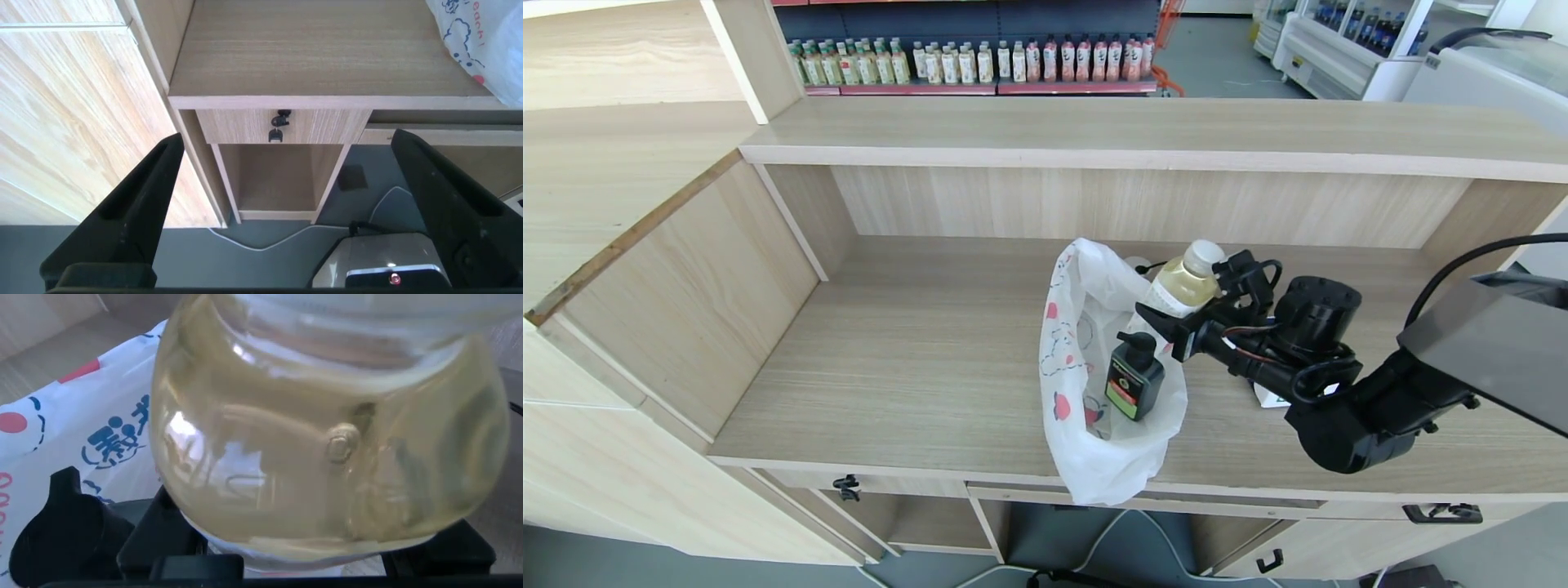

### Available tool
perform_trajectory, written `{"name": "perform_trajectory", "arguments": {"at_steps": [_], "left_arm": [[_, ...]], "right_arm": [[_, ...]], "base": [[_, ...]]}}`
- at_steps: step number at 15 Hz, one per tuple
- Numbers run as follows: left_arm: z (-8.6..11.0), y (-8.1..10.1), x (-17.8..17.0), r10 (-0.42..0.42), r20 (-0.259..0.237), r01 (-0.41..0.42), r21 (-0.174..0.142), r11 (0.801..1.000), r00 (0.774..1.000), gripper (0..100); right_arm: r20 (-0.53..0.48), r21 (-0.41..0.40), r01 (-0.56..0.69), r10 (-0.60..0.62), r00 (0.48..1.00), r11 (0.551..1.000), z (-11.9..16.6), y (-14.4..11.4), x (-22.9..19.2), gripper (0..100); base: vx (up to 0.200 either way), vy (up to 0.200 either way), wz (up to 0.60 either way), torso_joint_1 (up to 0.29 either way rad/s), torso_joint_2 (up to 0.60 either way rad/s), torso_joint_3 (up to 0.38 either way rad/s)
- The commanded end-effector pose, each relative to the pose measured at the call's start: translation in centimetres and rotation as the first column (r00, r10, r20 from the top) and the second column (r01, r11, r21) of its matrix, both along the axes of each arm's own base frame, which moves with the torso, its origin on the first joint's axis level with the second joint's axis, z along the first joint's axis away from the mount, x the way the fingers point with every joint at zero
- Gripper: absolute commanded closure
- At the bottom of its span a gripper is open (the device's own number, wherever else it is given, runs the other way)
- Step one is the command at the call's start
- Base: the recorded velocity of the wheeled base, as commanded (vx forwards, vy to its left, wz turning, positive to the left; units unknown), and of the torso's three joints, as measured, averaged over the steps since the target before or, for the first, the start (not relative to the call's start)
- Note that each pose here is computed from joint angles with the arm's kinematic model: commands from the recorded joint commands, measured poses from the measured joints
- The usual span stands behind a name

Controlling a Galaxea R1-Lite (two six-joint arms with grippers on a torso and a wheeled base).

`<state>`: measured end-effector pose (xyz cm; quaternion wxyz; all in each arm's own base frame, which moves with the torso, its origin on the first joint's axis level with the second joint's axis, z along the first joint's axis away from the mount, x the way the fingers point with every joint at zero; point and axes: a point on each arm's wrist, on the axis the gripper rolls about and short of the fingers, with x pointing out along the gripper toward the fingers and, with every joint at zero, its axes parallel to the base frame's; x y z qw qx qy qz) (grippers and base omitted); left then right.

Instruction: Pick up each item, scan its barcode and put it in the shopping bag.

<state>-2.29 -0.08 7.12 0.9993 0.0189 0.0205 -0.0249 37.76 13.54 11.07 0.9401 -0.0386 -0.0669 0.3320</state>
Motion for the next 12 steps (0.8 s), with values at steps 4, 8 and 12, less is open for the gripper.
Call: {"name": "perform_trajectory", "arguments": {"at_steps": [4, 8, 12], "left_arm": [[0.0, 0.0, 0.0, -0.002, 0.0, 0.002, 0.0, 1.0, 1.0, 0], [0.0, 0.0, 0.0, 0.0, 0.0, 0.0, 0.0, 1.0, 1.0, 0], [0.0, 0.0, 0.0, 0.0, 0.0, 0.0, 0.0, 1.0, 1.0, 0]], "right_arm": [[0.033, -0.043, -0.003, 0.004, 0.999, 0.999, -1.6, 0.9, 1.7, 100], [0.046, -0.044, -0.001, 0.004, 0.999, 0.999, -2.0, 1.2, 2.5, 100], [0.041, -0.049, -0.001, 0.003, 0.999, 0.999, -2.7, 1.3, 3.0, 100]], "base": [[0.0, 0.0, 0.0, 0.0, 0.0, 0.0], [0.0, 0.0, 0.0, 0.0, 0.0, 0.0], [0.0, 0.0, 0.0, 0.0, 0.0, 0.0]]}}
